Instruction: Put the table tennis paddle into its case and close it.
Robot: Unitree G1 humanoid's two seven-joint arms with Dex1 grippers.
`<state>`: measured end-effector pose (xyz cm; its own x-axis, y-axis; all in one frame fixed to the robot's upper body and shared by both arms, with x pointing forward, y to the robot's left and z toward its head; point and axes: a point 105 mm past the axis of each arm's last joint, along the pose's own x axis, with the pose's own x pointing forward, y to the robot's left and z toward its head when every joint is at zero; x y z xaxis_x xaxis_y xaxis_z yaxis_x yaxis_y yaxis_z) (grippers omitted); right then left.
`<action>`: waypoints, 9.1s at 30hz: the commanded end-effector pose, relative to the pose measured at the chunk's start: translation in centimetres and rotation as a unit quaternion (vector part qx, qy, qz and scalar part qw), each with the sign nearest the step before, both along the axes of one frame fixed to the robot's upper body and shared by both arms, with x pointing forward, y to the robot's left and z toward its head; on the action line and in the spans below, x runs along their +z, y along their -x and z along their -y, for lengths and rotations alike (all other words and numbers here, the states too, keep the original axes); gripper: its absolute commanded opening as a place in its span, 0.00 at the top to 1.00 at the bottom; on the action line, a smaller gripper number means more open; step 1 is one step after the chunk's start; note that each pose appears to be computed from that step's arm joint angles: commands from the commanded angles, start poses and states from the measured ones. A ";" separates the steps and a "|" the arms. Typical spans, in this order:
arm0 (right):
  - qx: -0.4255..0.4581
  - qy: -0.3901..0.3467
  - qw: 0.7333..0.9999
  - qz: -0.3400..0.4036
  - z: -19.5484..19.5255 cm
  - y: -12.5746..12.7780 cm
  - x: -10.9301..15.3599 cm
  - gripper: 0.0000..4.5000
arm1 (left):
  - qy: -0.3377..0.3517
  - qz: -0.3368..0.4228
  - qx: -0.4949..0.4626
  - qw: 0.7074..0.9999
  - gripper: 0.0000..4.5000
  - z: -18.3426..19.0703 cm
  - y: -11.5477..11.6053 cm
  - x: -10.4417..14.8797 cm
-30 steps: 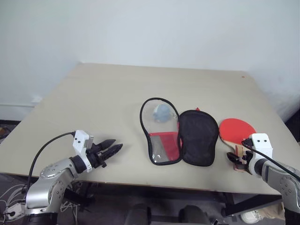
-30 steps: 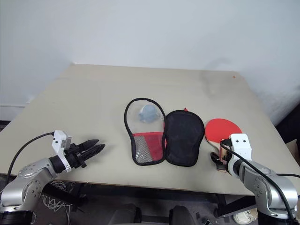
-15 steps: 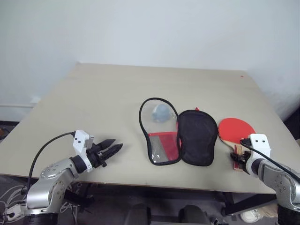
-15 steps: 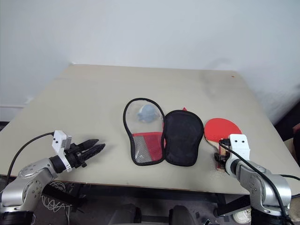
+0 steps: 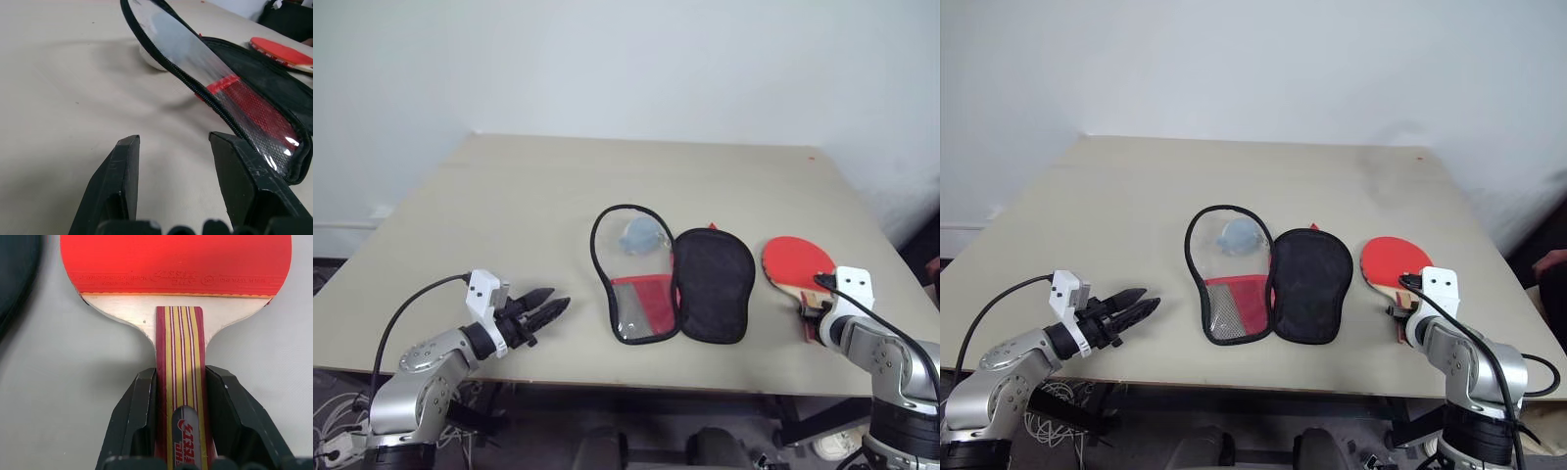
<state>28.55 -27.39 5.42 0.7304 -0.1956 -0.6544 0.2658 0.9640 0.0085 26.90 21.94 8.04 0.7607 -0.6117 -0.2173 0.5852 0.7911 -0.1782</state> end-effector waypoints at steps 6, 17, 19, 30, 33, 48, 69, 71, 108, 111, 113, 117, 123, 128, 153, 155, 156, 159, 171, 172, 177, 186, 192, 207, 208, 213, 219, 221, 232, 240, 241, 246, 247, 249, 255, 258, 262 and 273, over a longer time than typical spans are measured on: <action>0.099 -0.021 0.991 0.091 -3.7 -2.6 4.4 0.74 | 0.000 0.032 -0.007 0.999 0.48 0.3 -0.1 1.5; 0.242 -0.068 0.965 0.071 -9.6 -1.6 4.9 0.74 | 0.001 0.028 -0.007 1.000 0.48 0.3 0.3 1.1; 0.253 -0.070 0.963 0.062 -10.2 -1.4 4.7 0.74 | 0.001 0.027 -0.007 1.000 0.48 0.3 0.4 1.0; 0.267 -0.093 0.959 0.027 -12.1 -1.1 4.4 0.74 | 0.004 0.024 -0.007 1.000 0.48 0.4 0.6 0.6; 0.253 -0.103 0.962 0.033 -12.5 -2.1 4.9 0.74 | 0.005 0.024 -0.009 1.000 0.48 0.5 0.5 0.6; 0.189 -0.136 0.972 0.024 -14.9 -4.0 4.9 0.74 | 0.005 0.025 -0.009 1.000 0.48 0.5 0.3 0.5; 0.210 -0.130 0.969 -0.002 -14.2 -1.1 4.7 0.74 | 0.006 0.024 -0.008 1.000 0.48 0.4 0.3 0.2; 0.214 -0.131 0.968 -0.004 -14.1 -0.9 4.9 0.74 | 0.007 0.024 -0.008 1.000 0.48 0.5 0.3 0.2; 0.116 -0.198 0.968 -0.099 -17.9 -0.8 4.6 0.74 | 0.011 0.027 -0.008 1.000 0.48 1.2 0.0 0.7; 0.118 -0.200 0.968 -0.099 -18.1 -0.8 4.6 0.74 | 0.011 0.027 -0.009 1.000 0.48 1.2 0.0 0.7; 0.120 -0.199 0.968 -0.098 -18.0 -0.8 4.7 0.59 | 0.012 0.027 -0.009 1.000 0.48 1.2 0.0 0.7; 0.127 -0.191 0.969 -0.092 -17.6 -1.1 5.0 0.37 | 0.012 0.027 -0.009 1.000 0.48 1.3 0.0 0.7; 0.191 -0.164 0.966 -0.064 -16.9 -2.0 6.7 0.01 | 0.012 0.028 -0.010 0.999 0.48 1.4 0.0 0.7; 0.316 -0.091 0.944 0.004 -15.5 -3.5 9.8 0.00 | 0.008 0.031 -0.006 0.999 0.48 1.1 -0.2 0.9; 0.597 0.112 0.756 0.246 -10.9 -3.9 13.2 0.00 | 0.004 -0.049 0.008 0.999 1.00 4.4 -5.7 -1.2; 0.598 0.112 0.754 0.248 -11.0 -3.9 13.3 0.00 | 0.013 -0.067 0.000 0.998 1.00 5.4 -5.8 -1.5; 0.599 0.109 0.753 0.249 -11.1 -3.9 13.4 0.00 | 0.023 -0.076 -0.012 0.997 1.00 6.2 -5.6 -1.5; 0.602 0.105 0.751 0.252 -11.3 -3.8 13.7 0.00 | 0.060 -0.096 -0.066 0.991 1.00 9.1 -4.6 -0.8; 0.619 0.113 0.740 0.239 -9.2 -3.6 14.9 0.00 | 0.112 -0.131 -0.278 0.945 1.00 19.4 0.1 2.3; 0.617 0.119 0.740 0.239 -8.9 -3.8 15.0 0.00 | 0.111 -0.131 -0.273 0.947 1.00 19.5 -0.1 2.1; 0.612 0.130 0.744 0.237 -8.0 -4.1 15.5 0.00 | 0.105 -0.125 -0.234 0.958 1.00 18.7 -1.2 1.8; 0.619 0.120 0.740 0.234 -8.6 -4.0 14.8 0.00 | 0.160 -0.203 -0.100 0.961 0.71 14.8 -2.7 -0.1; 0.623 0.108 0.738 0.236 -9.3 -3.9 14.5 0.00 | 0.201 -0.251 -0.096 0.942 0.35 16.2 -1.8 -0.9; 0.621 0.091 0.742 0.237 -10.0 -3.5 13.9 0.00 | 0.254 -0.310 -0.097 0.911 0.01 16.9 -1.9 -1.2; 0.621 0.089 0.742 0.237 -10.1 -3.4 13.8 0.00 | 0.257 -0.314 -0.096 0.909 0.01 16.9 -1.9 -1.2; 0.624 0.084 0.741 0.235 -10.4 -3.2 13.6 0.00 | 0.287 -0.346 -0.108 0.887 0.01 17.2 -1.6 -1.0; 0.627 0.079 0.739 0.233 -10.7 -3.0 13.4 0.00 | 0.294 -0.368 -0.119 0.874 0.01 17.3 -1.7 -0.8; 0.628 0.077 0.738 0.232 -10.8 -3.0 13.3 0.00 | 0.290 -0.372 -0.124 0.873 0.01 17.3 -1.6 -0.7; 0.633 0.070 0.736 0.231 -11.3 -2.9 13.1 0.00 | 0.271 -0.398 -0.142 0.865 0.01 17.9 -1.6 -0.8; 0.631 0.065 0.738 0.230 -11.4 -2.7 13.0 0.00 | 0.259 -0.412 -0.141 0.862 0.01 18.6 -1.5 -1.1; 0.631 0.065 0.738 0.230 -11.4 -2.7 13.0 0.00 | 0.256 -0.414 -0.139 0.862 0.01 18.7 -1.5 -1.2; 0.629 0.063 0.740 0.230 -11.4 -2.7 13.0 0.00 | 0.242 -0.418 -0.128 0.866 0.01 18.8 -1.5 -1.8; 0.629 0.063 0.740 0.230 -11.5 -2.6 13.0 0.00 | 0.241 -0.417 -0.127 0.867 0.01 18.8 -1.6 -1.8; 0.628 0.062 0.740 0.231 -11.5 -2.6 13.0 0.00 | 0.241 -0.417 -0.127 0.867 0.01 18.8 -1.6 -1.8; 0.627 0.060 0.741 0.231 -11.7 -2.6 13.0 0.00 | 0.247 -0.422 -0.130 0.862 0.01 19.3 -1.4 -1.9; 0.627 0.059 0.742 0.231 -11.7 -2.6 12.9 0.00 | 0.251 -0.424 -0.134 0.859 0.01 19.6 -1.4 -1.8; 0.626 0.057 0.743 0.231 -11.8 -2.6 12.9 0.00 | 0.258 -0.428 -0.139 0.855 0.01 20.2 -1.3 -1.7; 0.622 0.052 0.746 0.233 -11.9 -2.7 12.9 0.00 | 0.277 -0.436 -0.145 0.844 0.01 21.3 -1.3 -1.3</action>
